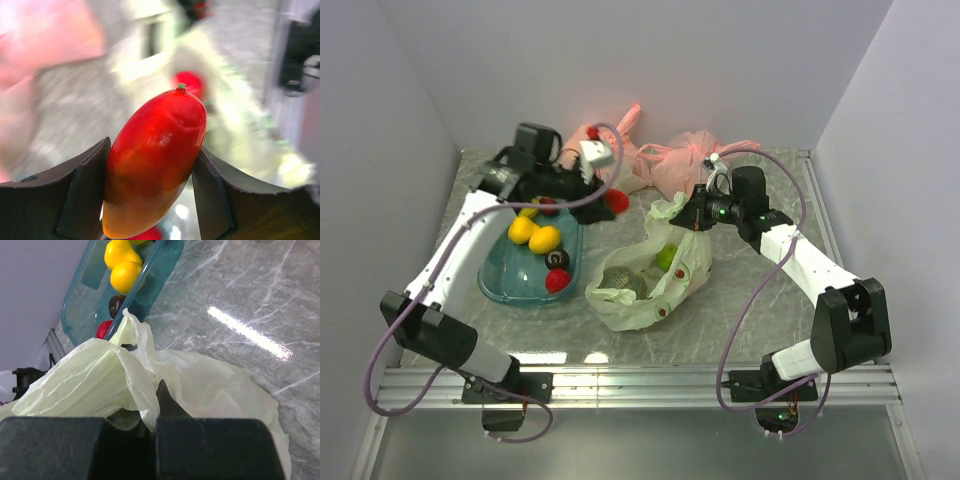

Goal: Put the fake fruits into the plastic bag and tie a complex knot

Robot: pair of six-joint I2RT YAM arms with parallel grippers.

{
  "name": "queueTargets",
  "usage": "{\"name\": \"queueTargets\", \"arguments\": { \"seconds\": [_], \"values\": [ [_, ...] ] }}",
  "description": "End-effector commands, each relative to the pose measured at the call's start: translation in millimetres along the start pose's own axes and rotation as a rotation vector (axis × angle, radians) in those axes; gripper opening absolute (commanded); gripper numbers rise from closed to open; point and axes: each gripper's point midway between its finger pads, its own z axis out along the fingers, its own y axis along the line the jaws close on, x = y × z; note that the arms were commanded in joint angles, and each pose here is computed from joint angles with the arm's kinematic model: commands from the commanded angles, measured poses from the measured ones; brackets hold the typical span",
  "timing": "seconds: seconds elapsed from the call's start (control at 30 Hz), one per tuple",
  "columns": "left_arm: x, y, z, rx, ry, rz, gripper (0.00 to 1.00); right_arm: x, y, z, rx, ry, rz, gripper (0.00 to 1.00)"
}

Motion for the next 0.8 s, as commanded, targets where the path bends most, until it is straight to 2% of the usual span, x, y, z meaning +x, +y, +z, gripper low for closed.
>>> {"name": "queueTargets", "arguments": {
  "seconds": [0.0,0.23,0.33,0.6,0.63,0.67,0.73,0.77],
  "values": [
    [-17.2,-64.0,54.7,0.162,-0.070,0.024,0.39,-26.6,7.8,-2.4,-0.020,-0.063,-0.030,0.00],
    [31.4,-94.1,118.2,0.232,0.018,-0.014,0.42,-29.0,10.8,-4.6,-0.025,-0.068,-0.031,0.00],
    [36.3,-95.8,139.1,0.227,0.018,-0.015,0.43,-25.9,9.7,-4.3,-0.024,-0.061,-0.025,0.00],
    [50.9,-64.6,183.1,0.075,0.034,-0.040,0.48,-25.8,9.3,-5.7,-0.028,-0.064,-0.016,0.00],
    [48.8,-61.1,184.0,0.057,0.031,-0.041,0.53,-25.8,8.4,-6.5,-0.025,-0.064,-0.013,0.00],
    [48.6,-60.4,184.4,0.054,0.033,-0.046,0.70,-24.9,7.5,-7.0,-0.023,-0.063,-0.012,0.00],
    [41.0,-63.0,179.4,0.061,0.016,-0.038,0.83,-25.2,8.1,-8.6,-0.022,-0.064,-0.016,0.00],
    [37.9,-67.7,176.0,0.082,0.007,-0.027,0.95,-25.4,6.4,-9.4,-0.018,-0.066,-0.013,0.00]
  ]
}}
